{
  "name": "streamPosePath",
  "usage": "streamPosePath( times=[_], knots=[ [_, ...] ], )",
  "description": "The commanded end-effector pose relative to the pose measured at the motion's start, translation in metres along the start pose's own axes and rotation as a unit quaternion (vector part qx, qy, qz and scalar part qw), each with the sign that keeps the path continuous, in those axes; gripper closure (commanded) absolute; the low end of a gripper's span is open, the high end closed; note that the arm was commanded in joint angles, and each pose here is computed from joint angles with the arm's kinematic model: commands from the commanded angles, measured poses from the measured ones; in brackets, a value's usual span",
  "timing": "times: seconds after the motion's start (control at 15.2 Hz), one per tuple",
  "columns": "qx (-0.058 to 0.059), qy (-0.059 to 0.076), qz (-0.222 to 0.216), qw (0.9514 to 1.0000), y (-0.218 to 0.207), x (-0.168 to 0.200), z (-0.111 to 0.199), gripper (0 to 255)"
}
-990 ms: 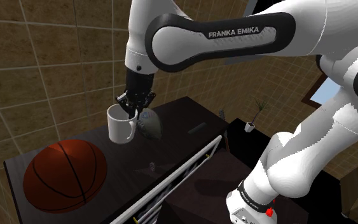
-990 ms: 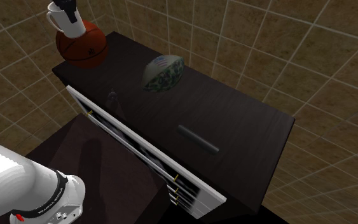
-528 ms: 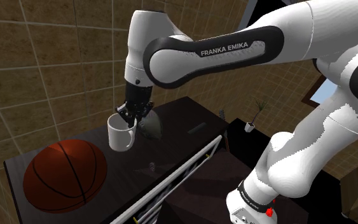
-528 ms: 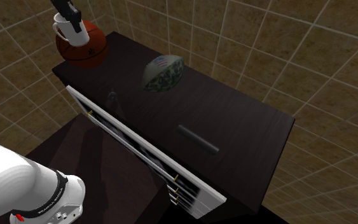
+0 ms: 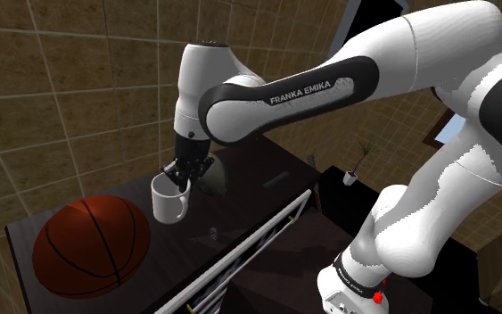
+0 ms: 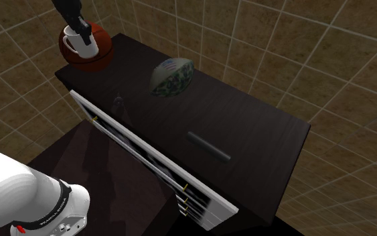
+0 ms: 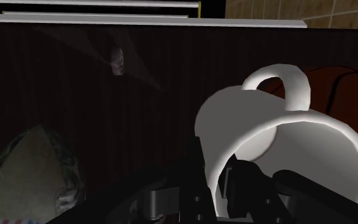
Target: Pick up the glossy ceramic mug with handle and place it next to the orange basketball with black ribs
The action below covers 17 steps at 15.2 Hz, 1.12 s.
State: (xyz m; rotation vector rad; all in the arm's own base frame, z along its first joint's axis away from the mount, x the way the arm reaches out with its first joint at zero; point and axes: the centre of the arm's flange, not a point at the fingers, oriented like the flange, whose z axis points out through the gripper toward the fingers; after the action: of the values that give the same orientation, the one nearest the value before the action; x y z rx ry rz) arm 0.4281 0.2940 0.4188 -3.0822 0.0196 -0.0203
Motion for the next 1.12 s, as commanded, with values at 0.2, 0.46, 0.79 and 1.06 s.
streamPosePath(
  times=[0.2,0.46,0.79,1.06],
  knots=[
    [0.0,0.0,0.0,1.0,0.002,0.0,0.026,255],
    [0.0,0.0,0.0,1.0,0.003,0.0,0.048,255],
    [0.0,0.0,0.0,1.0,0.004,-0.001,0.074,255],
    [0.0,0.0,0.0,1.0,0.006,-0.001,0.095,255]
  ],
)
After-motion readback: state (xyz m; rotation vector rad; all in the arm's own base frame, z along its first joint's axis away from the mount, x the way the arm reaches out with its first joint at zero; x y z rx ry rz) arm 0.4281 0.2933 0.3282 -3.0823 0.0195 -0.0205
